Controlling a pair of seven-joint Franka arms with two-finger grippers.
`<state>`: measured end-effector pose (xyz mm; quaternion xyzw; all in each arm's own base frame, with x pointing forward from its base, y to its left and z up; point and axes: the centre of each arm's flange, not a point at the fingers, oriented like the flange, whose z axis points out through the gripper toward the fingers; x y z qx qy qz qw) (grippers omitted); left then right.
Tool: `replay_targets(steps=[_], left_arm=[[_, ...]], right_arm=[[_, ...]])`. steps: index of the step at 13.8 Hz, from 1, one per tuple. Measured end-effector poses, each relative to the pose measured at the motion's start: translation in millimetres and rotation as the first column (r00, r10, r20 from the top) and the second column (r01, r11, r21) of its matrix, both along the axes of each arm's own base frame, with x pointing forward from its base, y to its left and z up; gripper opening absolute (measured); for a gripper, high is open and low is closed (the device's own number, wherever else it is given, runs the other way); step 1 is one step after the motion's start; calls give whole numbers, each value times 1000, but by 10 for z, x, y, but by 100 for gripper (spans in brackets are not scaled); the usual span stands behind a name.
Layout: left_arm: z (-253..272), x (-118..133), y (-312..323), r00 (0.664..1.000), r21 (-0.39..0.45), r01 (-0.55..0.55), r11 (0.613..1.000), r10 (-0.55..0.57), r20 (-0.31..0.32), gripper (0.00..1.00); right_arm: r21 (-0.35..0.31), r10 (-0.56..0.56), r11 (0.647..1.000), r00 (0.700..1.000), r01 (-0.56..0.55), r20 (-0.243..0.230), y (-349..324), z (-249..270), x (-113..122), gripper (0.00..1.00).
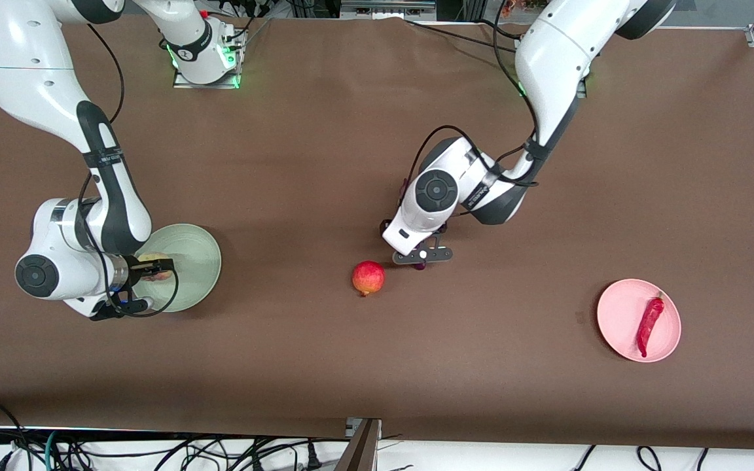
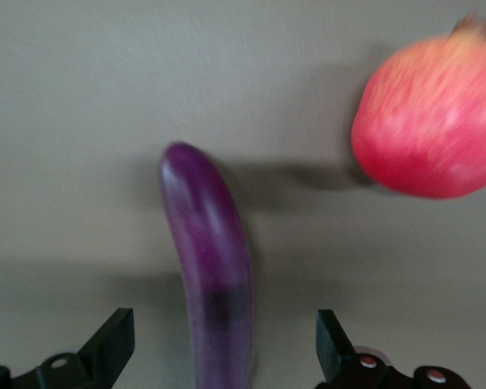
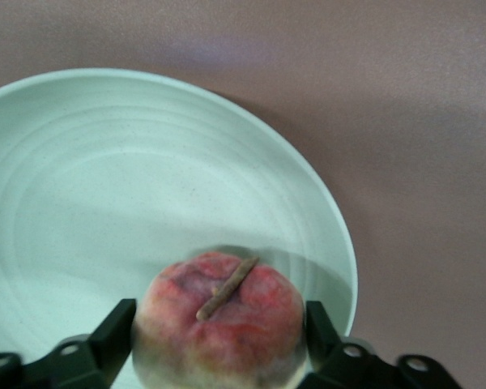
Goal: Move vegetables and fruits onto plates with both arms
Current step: 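Release the peach on the green plate while the left gripper reaches the eggplant, then lift the eggplant with the left gripper while the right gripper reaches the pomegranate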
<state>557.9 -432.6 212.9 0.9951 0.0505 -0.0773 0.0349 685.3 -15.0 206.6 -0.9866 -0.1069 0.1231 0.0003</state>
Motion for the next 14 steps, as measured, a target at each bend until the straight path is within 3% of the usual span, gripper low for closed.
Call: replay_targets(steps=[2,3,7,10,14], left_arm=[[-236,-67,-10,1000,20,20,1000,-20,-11,81],[-319,-87,-9,999,31,32,999,-31,-11,81],[-386,-64,37,1000,40,28,999,-27,-15,40],[-259,109,289,999,70,12,997,-8,-52,37],[495,390,900,990,112,58,992,-43,-134,35]], right_arm=[[1,1,1000,1000,-1,29,10,118,73,100],[5,5,1000,998,-5,58,43,263,149,100],[56,63,996,984,-74,169,587,918,400,100],[73,72,993,971,-91,230,1211,1085,434,100],[119,-43,993,971,15,234,2040,1047,303,100]])
